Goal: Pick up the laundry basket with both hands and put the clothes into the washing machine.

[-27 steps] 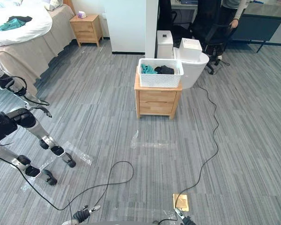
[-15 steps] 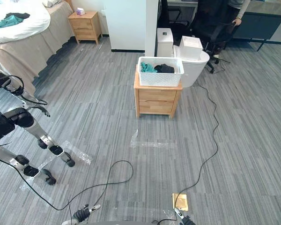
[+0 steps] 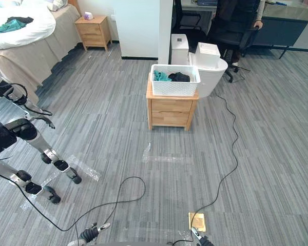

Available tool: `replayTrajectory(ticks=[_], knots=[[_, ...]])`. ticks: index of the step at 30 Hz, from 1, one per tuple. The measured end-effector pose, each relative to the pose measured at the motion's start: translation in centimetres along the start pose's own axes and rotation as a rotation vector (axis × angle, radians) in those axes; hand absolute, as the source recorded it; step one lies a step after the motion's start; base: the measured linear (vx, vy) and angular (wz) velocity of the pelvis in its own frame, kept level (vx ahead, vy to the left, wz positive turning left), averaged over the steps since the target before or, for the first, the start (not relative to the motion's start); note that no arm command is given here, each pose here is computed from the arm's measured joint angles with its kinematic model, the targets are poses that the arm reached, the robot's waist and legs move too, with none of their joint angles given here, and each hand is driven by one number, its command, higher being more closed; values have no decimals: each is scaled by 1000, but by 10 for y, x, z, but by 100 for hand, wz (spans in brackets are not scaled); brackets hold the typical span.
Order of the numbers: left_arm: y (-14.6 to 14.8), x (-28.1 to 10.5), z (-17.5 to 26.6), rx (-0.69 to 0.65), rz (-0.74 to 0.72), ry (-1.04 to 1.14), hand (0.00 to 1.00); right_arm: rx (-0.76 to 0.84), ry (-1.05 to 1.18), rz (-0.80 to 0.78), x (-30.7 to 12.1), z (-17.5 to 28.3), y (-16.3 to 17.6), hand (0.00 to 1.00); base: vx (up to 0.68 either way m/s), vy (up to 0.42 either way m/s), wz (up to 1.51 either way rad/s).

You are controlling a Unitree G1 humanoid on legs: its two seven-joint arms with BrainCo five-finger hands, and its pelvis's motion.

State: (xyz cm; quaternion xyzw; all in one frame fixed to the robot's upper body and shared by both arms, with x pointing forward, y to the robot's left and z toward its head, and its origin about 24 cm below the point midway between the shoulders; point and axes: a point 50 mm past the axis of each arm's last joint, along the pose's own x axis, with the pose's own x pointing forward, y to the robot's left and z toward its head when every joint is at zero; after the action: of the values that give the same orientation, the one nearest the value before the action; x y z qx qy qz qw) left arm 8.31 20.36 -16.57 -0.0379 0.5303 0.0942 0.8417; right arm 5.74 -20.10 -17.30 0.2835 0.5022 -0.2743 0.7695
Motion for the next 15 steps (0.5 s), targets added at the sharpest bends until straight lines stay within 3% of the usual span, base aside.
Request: replayTrajectory(ticks=[15], knots=[[-2, 0, 0, 4, -14, 0, 0, -8, -5, 10, 1, 3, 1, 0, -1, 1, -2]])
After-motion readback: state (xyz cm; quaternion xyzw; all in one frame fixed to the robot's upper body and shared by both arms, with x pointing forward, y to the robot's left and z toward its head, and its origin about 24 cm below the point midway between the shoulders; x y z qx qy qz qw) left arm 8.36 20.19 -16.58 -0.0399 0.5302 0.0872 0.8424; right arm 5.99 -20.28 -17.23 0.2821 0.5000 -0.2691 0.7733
